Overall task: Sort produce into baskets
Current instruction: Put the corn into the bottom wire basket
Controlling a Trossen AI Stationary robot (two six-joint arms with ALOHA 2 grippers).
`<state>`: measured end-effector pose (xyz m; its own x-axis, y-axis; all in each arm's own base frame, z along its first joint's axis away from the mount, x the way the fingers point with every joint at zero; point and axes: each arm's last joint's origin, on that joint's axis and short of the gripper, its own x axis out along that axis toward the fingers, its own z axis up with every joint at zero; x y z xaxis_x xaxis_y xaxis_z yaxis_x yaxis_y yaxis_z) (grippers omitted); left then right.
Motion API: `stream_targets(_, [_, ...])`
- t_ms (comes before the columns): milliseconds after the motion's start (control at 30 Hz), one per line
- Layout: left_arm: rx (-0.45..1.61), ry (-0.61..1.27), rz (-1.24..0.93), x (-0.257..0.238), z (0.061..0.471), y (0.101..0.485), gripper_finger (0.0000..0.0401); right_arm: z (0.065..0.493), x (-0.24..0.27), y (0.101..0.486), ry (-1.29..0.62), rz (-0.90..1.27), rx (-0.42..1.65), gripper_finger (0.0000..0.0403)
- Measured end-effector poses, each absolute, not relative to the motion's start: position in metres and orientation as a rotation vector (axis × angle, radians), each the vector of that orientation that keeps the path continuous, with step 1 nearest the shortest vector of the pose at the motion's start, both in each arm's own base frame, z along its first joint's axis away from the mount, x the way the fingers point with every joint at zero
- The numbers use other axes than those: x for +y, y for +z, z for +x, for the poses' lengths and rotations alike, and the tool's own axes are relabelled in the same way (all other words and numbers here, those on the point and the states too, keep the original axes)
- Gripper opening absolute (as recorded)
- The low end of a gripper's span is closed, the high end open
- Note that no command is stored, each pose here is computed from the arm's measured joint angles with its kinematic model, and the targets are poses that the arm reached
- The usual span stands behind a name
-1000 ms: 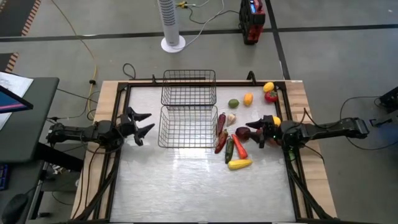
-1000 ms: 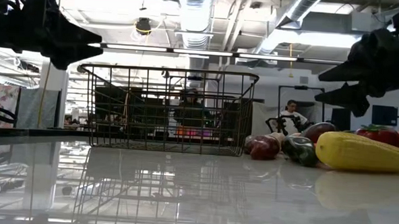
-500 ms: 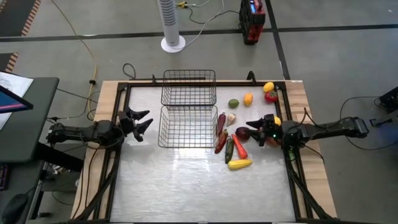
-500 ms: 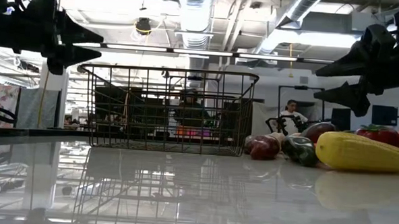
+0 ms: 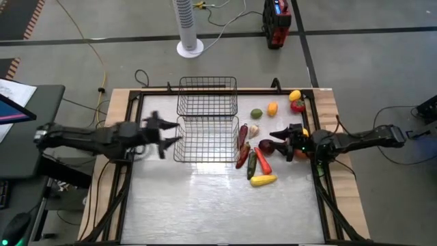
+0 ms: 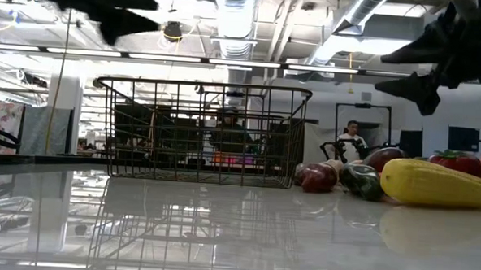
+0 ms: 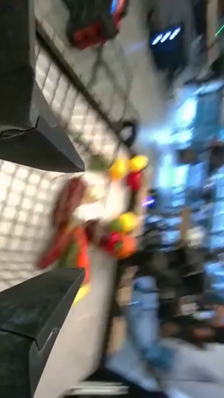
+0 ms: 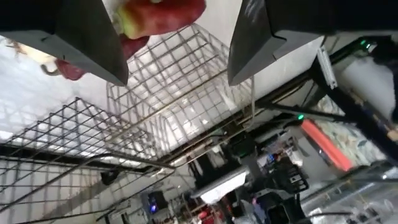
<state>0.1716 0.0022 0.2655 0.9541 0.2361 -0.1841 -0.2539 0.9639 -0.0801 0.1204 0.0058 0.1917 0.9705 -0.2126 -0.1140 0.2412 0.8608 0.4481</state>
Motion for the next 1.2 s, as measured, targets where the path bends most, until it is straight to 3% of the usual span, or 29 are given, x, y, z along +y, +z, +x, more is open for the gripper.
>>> stream_targets(333, [0.405,-0.045,0.063,-0.022,0.296,0.294,0.0249,0.147,0.037,0.213,-0.257,0.433,0.368,0.0299])
stream_targets(533, [0.531,-0.119,0.147,-0.045,0.353,0.288,0.0249,0.149,0.055,0.236,-0.377,0.272,0.458,0.0299])
stream_targets(733, [0.614,-0.191,0.156,-0.067,0.396,0.266,0.0249,0.133,0.058,0.251,-0.513,0.148,0.370,0.0299])
stream_targets(1200, [0.676,-0.236,0.202,-0.099,0.461,0.234,0.0249,0.118,0.063,0.260,-0.506,0.155,0.271,0.0299])
